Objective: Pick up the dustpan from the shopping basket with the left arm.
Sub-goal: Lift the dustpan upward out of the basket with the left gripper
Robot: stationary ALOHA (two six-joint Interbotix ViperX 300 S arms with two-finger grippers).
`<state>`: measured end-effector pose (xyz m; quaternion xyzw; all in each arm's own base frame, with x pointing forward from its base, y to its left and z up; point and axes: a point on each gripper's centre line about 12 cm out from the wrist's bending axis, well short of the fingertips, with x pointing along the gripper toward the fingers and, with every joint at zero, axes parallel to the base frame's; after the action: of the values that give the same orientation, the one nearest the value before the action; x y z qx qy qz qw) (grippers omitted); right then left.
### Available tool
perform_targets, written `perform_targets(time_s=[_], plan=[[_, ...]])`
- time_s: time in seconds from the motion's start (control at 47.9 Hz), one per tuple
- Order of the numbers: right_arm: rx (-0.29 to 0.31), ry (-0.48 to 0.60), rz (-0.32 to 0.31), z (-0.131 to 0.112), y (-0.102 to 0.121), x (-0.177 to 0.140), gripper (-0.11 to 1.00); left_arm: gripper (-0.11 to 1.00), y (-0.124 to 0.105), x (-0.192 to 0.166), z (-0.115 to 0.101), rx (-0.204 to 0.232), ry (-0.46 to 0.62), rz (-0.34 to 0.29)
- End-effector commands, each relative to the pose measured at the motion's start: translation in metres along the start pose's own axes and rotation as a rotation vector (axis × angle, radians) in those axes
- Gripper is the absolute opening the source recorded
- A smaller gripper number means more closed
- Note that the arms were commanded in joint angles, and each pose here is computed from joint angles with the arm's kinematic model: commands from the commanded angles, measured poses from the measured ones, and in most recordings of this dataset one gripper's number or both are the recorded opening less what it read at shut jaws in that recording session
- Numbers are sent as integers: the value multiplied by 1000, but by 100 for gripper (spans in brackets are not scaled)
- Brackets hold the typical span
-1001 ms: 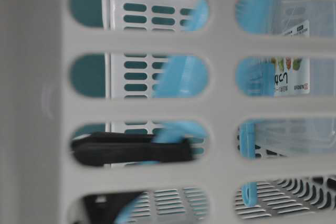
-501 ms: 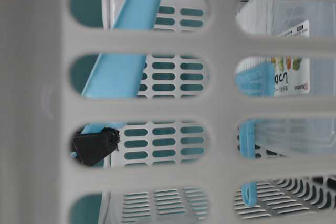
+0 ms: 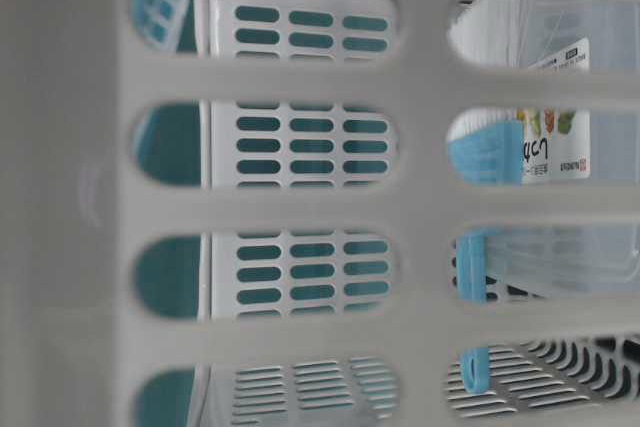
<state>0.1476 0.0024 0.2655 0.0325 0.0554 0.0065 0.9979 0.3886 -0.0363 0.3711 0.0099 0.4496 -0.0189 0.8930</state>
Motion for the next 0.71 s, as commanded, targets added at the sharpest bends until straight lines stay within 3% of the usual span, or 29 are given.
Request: perform_targets(time_s=[0.0,0.271,0.689], plan=[[6,-6,1,2,0,1,72,29,3,-25,8,-1,-72,2],[6,-3,1,2,0,1,72,29,3,-26,11,-2,-118,-1],[9,-3,1,1,0,1,72,29,5,-44,0,-15,-314,-12]])
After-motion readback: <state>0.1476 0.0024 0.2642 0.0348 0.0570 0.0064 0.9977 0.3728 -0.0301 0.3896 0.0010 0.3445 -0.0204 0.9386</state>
